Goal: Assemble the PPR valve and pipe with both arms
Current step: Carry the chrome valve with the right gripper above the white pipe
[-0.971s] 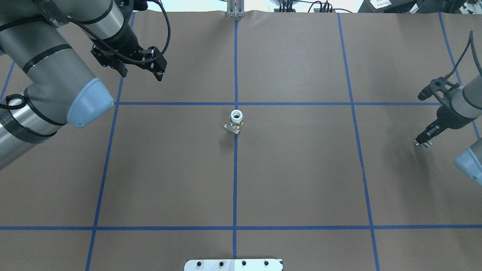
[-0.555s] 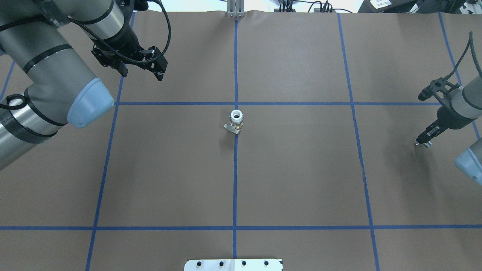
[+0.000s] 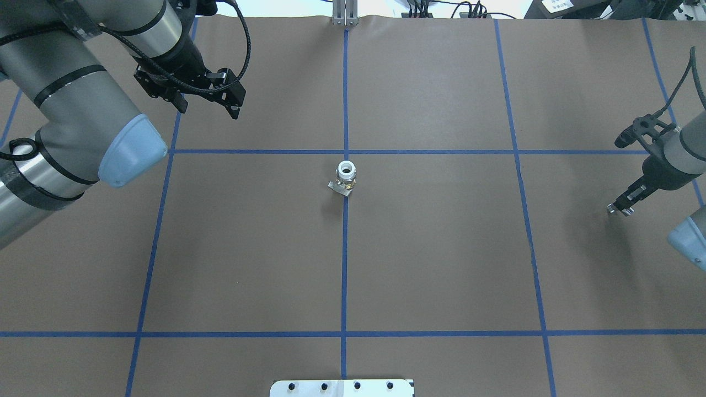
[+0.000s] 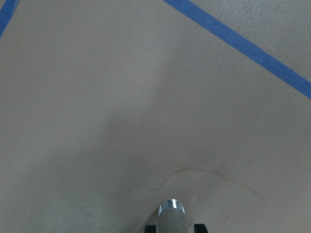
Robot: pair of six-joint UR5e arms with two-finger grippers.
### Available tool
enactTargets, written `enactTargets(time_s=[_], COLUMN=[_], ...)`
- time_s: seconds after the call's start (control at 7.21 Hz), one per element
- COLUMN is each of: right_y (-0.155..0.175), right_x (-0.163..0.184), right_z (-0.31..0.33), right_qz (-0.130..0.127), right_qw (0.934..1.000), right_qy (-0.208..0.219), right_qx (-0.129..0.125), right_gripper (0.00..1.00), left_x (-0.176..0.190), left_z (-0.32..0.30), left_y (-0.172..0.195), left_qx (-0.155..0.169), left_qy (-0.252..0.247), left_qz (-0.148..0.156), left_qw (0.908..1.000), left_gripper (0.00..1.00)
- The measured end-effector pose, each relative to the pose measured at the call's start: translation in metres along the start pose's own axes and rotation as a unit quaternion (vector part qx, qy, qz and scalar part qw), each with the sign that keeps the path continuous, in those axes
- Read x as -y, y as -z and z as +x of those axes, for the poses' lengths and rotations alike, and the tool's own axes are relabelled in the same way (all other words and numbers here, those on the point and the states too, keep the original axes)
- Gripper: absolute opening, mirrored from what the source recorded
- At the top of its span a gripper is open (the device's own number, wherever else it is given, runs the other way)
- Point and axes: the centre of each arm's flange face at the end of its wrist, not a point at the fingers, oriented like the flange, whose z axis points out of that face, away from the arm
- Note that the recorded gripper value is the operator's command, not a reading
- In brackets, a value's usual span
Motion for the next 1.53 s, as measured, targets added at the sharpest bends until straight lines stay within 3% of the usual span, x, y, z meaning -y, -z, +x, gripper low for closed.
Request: enactTargets(time_s=[0.28,0.55,0.69,0.83,1.25,1.39,1.53], right_y=[0.037,0.112,0.149,0.178,0.207,0.203,0.198], right_x=[0.015,0.094,0.139,0.179,0.292,0.322,0.341], right_z=[0.003,-0.027,-0.055,-0.087,-0.224,-0.275,-0.323], right_qz=[0.006,-0.022,-0.034,-0.033,-0.008,0.000,0.009], right_qw=[0.9996,0.9953,0.9897,0.9802,0.9372,0.9284,0.9295], right_qy=[-0.028,-0.094,-0.139,-0.195,-0.348,-0.369,-0.367], right_qx=[0.006,0.004,0.003,0.002,0.026,0.039,0.038], right_gripper=[0.00,0.00,0.00,0.00,0.00,0.00,0.00], left_x=[0.000,-0.002,-0.002,-0.004,-0.023,-0.028,-0.032], left_z=[0.000,-0.003,-0.007,-0.014,-0.069,-0.098,-0.121], left_y=[0.001,0.001,0.000,-0.002,-0.005,-0.002,-0.001], left_qx=[0.000,0.000,0.002,0.005,0.021,0.027,0.034], left_qy=[0.000,-0.004,-0.006,-0.004,-0.034,-0.045,-0.055], left_qz=[0.001,0.001,0.001,0.000,-0.002,-0.001,-0.002], left_qw=[1.0000,1.0000,1.0000,1.0000,0.9992,0.9986,0.9979], left_gripper=[1.00,1.00,1.00,1.00,1.00,1.00,1.00])
